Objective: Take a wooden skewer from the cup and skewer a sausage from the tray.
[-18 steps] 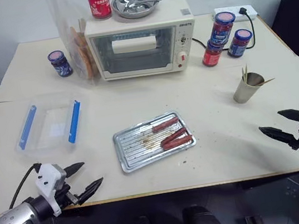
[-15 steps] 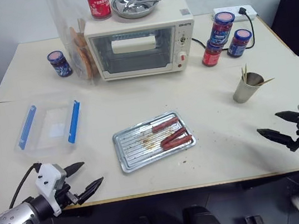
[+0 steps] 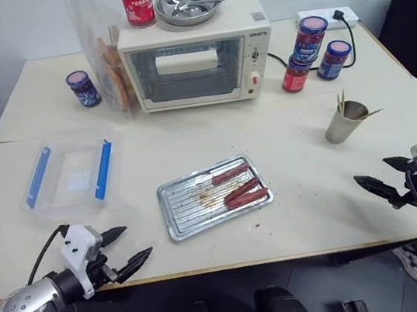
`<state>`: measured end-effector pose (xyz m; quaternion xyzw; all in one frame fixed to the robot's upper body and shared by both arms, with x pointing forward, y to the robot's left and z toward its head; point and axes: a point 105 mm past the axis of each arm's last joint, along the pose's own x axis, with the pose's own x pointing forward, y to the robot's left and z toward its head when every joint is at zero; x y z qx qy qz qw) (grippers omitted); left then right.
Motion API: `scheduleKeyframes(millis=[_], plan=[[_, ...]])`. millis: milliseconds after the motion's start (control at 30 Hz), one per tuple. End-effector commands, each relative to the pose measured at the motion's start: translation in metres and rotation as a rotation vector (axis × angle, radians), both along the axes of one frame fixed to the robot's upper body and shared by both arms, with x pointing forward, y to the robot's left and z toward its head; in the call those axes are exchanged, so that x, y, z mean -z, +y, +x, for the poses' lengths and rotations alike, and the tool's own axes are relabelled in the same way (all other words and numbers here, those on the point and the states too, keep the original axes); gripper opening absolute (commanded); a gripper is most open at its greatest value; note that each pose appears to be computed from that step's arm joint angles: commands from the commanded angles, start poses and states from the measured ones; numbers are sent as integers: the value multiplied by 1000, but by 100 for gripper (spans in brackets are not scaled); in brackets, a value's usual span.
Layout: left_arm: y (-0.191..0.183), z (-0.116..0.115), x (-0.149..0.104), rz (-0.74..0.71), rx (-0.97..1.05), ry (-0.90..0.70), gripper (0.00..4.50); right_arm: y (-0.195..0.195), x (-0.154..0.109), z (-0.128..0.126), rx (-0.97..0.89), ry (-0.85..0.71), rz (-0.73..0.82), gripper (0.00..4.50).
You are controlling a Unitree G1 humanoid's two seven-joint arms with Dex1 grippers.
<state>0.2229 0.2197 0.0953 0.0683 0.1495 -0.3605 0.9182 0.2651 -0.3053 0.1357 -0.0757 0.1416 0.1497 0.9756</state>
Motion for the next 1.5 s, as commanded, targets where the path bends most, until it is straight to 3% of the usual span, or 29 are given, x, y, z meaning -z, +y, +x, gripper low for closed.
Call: scheduleKeyframes(millis=[33,233,400,633,867,1000,1200,1333,1500], plan=[[-23,4,-20,-70,95,-27,447,-1,-25,5,87,-137,21,450],[-68,11,-80,-321,328,-68,447,-9,-45,18,235,-272,121,450],[-96,25,-116,-357,495,-119,447,-13,-53,39,281,-325,154,450],[-135,45,-137,-296,689,-190,447,-6,-58,71,262,-367,230,450],[-159,60,-145,-295,712,-249,447,-1,-58,83,256,-391,276,450],[-162,62,-142,-282,708,-257,450,-4,-58,85,279,-407,308,367],[-163,61,-139,-281,705,-249,450,-4,-55,86,284,-406,309,206],[-163,60,-139,-280,704,-250,450,-5,-57,87,289,-416,321,206],[-164,60,-138,-270,705,-258,450,-6,-60,89,293,-431,332,89]])
